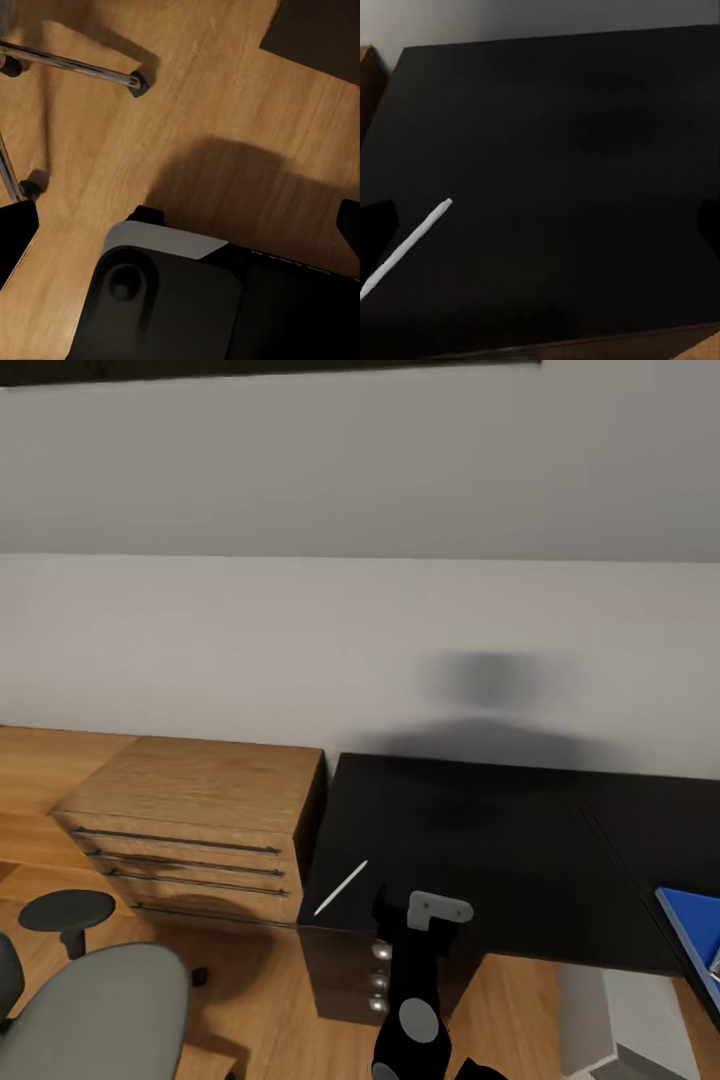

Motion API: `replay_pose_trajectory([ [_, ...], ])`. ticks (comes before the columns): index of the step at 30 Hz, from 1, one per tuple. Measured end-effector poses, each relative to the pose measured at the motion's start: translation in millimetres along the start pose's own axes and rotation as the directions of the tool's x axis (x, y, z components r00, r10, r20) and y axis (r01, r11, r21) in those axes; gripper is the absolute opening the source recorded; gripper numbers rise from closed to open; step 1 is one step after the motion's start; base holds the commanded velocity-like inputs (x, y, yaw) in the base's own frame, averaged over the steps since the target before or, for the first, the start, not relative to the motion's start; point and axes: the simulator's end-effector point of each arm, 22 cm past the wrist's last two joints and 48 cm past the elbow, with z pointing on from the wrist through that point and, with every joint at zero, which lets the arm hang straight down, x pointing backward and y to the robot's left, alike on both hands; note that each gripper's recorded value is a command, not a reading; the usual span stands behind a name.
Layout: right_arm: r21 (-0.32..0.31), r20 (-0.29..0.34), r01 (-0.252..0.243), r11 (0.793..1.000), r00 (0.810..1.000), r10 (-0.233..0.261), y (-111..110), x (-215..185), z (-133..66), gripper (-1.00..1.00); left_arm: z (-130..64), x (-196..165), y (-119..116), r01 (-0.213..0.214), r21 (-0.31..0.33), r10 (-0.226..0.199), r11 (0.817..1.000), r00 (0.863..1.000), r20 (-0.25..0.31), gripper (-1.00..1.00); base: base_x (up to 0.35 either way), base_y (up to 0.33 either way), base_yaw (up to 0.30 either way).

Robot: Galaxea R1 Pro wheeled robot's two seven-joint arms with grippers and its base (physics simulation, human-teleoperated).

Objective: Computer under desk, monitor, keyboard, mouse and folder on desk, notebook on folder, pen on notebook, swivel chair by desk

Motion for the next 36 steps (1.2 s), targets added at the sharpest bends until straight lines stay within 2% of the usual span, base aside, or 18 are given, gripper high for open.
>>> replay_pose_trajectory([
  [6,0.000,0.000,-0.001,1.000,1.000,0.001,0.1,0.0,0.0,1.00,-0.1,-0.6,-0.3,0.001,0.001,-0.001,1.000,1.000,0.004,1.00,0.122,0.210,0.067],
  [15,-0.004,0.000,0.002,1.000,1.000,-0.002,0.5,0.3,0.9,1.00,-1.2,-2.2,-5.1,-0.002,0.010,0.002,1.000,1.000,0.010,1.00,0.013,0.021,0.006],
  [20,0.002,-0.006,0.014,1.000,1.000,-0.014,-1.8,5.1,3.3,1.00,-5.6,-7.9,-19.6,-0.027,0.040,0.026,0.999,0.999,0.031,1.00,0.002,0.003,0.001],
  [21,-0.007,-0.035,0.051,0.999,0.998,-0.052,-0.2,23.6,11.9,1.00,-22.4,-58.9,-51.9,-0.015,0.115,-0.001,0.993,0.991,0.136,1.00,0.000,0.000,0.000],
  [22,-0.012,-0.039,0.059,0.998,0.997,-0.059,0.7,26.4,14.0,1.00,-31.4,-83.5,-61.5,-0.001,0.142,-0.026,0.990,0.983,0.183,1.00,0.000,0.000,0.000],
  [24,-0.024,-0.038,0.069,0.997,0.997,-0.070,2.3,24.4,25.7,1.00,-41.9,-106.3,-71.1,0.011,0.170,-0.049,0.985,0.974,0.222,1.00,0.000,0.000,0.000],
  [26,-0.016,-0.027,0.070,0.997,0.997,-0.070,-1.4,12.6,45.1,1.00,-52.6,-126.3,-79.5,0.014,0.196,-0.063,0.981,0.967,0.247,1.00,0.000,0.000,0.000],
  [28,-0.001,-0.022,0.066,0.998,0.998,-0.066,-6.0,3.4,61.0,1.00,-60.1,-137.3,-84.8,0.011,0.212,-0.065,0.977,0.965,0.253,1.00,0.000,0.000,0.000],
  [30,0.020,-0.030,0.067,0.998,0.997,-0.066,-11.2,-5.3,85.4,1.00,-70.5,-151.1,-91.1,0.002,0.231,-0.062,0.973,0.965,0.255,1.00,0.000,0.000,0.000],
  [31,0.030,-0.045,0.075,0.997,0.996,-0.074,-13.8,-7.6,101.5,1.00,-76.6,-158.1,-94.9,-0.005,0.242,-0.058,0.970,0.965,0.254,1.00,0.000,0.000,0.000],
  [33,0.036,-0.063,0.086,0.996,0.994,-0.084,-17.0,-9.3,118.4,1.00,-82.1,-164.0,-98.4,-0.009,0.252,-0.058,0.968,0.965,0.255,1.00,0.000,0.000,0.000],
  [35,0.032,-0.109,0.117,0.993,0.988,-0.113,-21.9,-7.0,149.3,1.00,-93.0,-175.8,-106.3,-0.006,0.273,-0.069,0.962,0.962,0.265,1.00,0.000,0.000,0.000],
  [36,0.027,-0.122,0.125,0.992,0.985,-0.120,-22.6,-5.1,156.4,1.00,-96.8,-180.2,-108.9,-0.002,0.281,-0.077,0.960,0.960,0.271,1.00,0.000,0.000,0.000],
])
